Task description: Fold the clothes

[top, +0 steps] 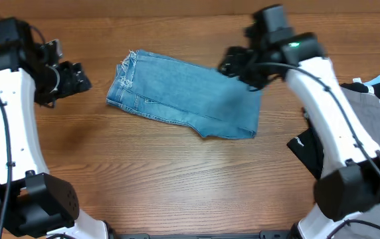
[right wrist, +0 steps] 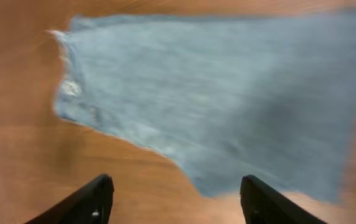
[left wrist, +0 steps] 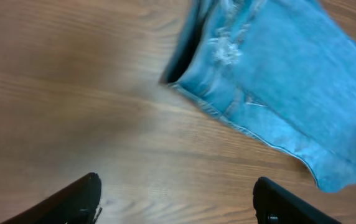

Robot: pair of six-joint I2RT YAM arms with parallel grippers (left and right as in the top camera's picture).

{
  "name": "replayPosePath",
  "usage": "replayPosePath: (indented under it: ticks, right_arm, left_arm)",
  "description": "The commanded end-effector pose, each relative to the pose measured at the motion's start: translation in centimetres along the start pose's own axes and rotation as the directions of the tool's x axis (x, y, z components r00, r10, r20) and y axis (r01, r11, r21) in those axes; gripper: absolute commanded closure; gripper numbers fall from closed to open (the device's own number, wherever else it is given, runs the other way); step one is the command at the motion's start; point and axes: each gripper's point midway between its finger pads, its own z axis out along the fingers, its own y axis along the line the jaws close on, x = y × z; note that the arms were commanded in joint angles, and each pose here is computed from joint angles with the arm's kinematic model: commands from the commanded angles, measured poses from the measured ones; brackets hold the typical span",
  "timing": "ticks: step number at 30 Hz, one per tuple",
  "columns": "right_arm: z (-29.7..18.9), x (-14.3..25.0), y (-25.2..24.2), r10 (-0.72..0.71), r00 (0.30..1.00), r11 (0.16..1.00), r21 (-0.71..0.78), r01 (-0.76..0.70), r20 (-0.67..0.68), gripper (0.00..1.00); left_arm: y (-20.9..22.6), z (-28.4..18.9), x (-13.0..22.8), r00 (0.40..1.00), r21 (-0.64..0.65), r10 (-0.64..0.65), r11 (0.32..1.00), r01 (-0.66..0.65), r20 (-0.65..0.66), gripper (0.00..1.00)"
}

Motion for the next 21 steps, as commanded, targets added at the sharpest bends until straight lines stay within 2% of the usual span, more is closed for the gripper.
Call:
replayPosePath:
  ticks: [1,4,8,11,15,21]
  right_arm:
    - [1.5,1.0,-4.7,-0.014,0.996,0.995,0.096,0.022,-0.086,0.33]
    - [3.4,2.0,-7.1,0.031,0.992,0.993,0.119,-0.017,-0.119,0.54]
    - [5.9,3.6,-8.0,0.050,0.986,0.996,0.084,-0.037,-0.159,0.59]
    - [8.1,4.7,-9.4,0.111,0.981,0.991,0.094,-0.097,-0.159,0.69]
    - [11.0,6.4,-12.3,0.199,0.971,0.974,0.137,-0.180,-0.133,0.75]
    - [13.8,10.0,-16.9,0.305,0.946,0.936,0.219,-0.275,-0.113,0.76]
  left_arm:
    - [-5.3,0.4,-0.7,0.962,0.104,0.266,0.957,-0.270,0.055,0.32]
    - [-10.3,2.4,-1.1,0.889,0.178,0.445,0.871,-0.457,0.106,0.48]
    - [-13.9,6.1,-0.5,0.844,0.216,0.531,0.817,-0.534,0.079,0.59]
    - [-15.2,10.5,0.0,0.826,0.212,0.563,0.805,-0.554,0.022,0.71]
    - [-15.0,16.1,0.6,0.837,0.182,0.543,0.831,-0.525,-0.069,0.72]
    - [-9.2,20.8,1.4,0.880,-0.047,0.409,0.901,-0.432,-0.241,0.64]
